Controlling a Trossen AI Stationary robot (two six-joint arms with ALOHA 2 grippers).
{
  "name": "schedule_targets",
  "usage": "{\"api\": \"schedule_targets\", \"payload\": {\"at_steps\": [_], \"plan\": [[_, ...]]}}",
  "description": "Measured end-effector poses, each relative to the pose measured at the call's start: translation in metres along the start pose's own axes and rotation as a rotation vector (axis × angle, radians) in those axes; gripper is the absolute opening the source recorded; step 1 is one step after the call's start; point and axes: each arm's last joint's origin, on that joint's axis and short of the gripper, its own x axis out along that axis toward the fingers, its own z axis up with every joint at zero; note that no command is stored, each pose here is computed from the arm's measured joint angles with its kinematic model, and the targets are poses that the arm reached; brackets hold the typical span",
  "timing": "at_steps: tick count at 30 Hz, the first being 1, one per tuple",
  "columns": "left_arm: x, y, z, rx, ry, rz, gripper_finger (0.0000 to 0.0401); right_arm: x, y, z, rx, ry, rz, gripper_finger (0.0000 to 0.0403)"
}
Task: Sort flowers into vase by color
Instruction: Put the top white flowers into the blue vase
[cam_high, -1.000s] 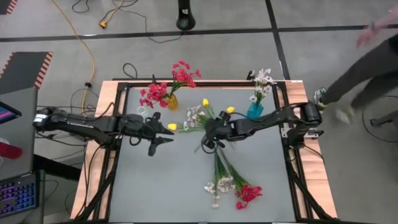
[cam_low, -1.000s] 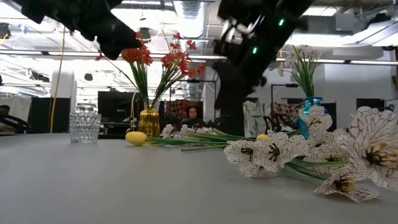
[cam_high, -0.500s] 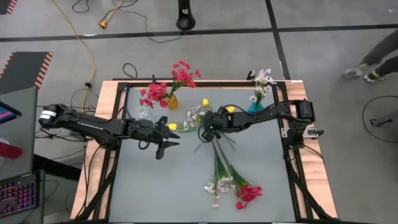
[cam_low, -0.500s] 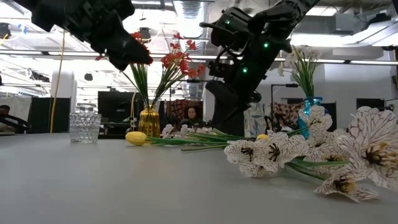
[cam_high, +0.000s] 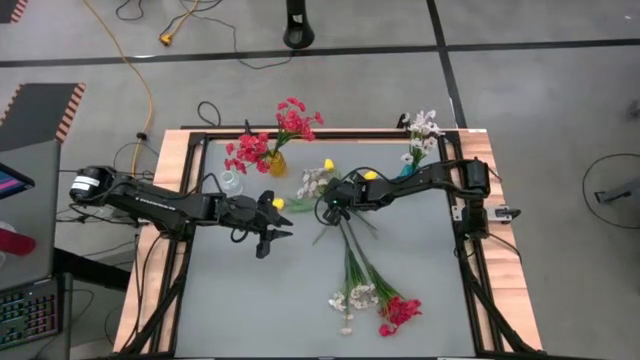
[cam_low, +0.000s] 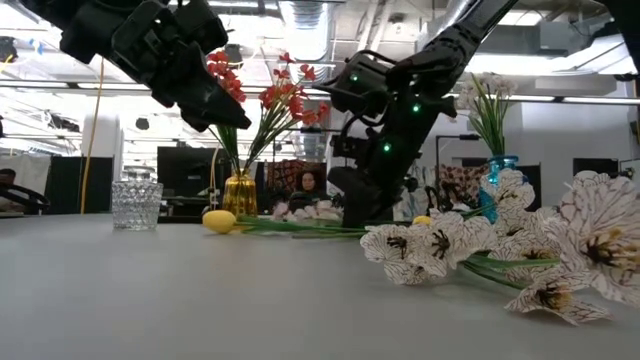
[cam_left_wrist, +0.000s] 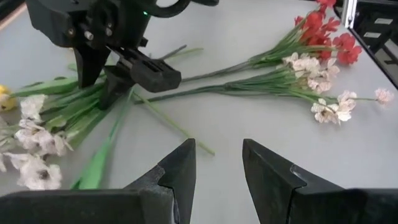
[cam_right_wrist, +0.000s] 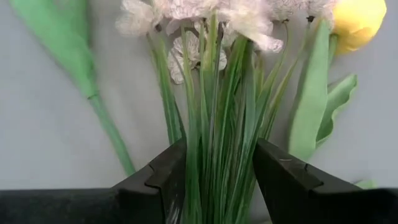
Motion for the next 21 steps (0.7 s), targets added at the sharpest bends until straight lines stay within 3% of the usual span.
{"api": "schedule_targets", "payload": {"at_steps": [5,15,21], "plan": [[0.0,0.0,0.001,-0.001,-0.007,-0.001,0.0119,-0.001,0.001,0.0,-0.002,0.001,0.005,0.0176],[0.0,0.0,0.001,-0.001,-0.01,-0.001,0.0119,-0.006,0.012,-0.004,-0.027,0.009,0.053,0.0067],[0.0,0.0,0.002,-0.001,-0.015,-0.002,0.0119,-0.022,0.019,-0.001,-0.039,-0.018,0.089,0.0045]]}}
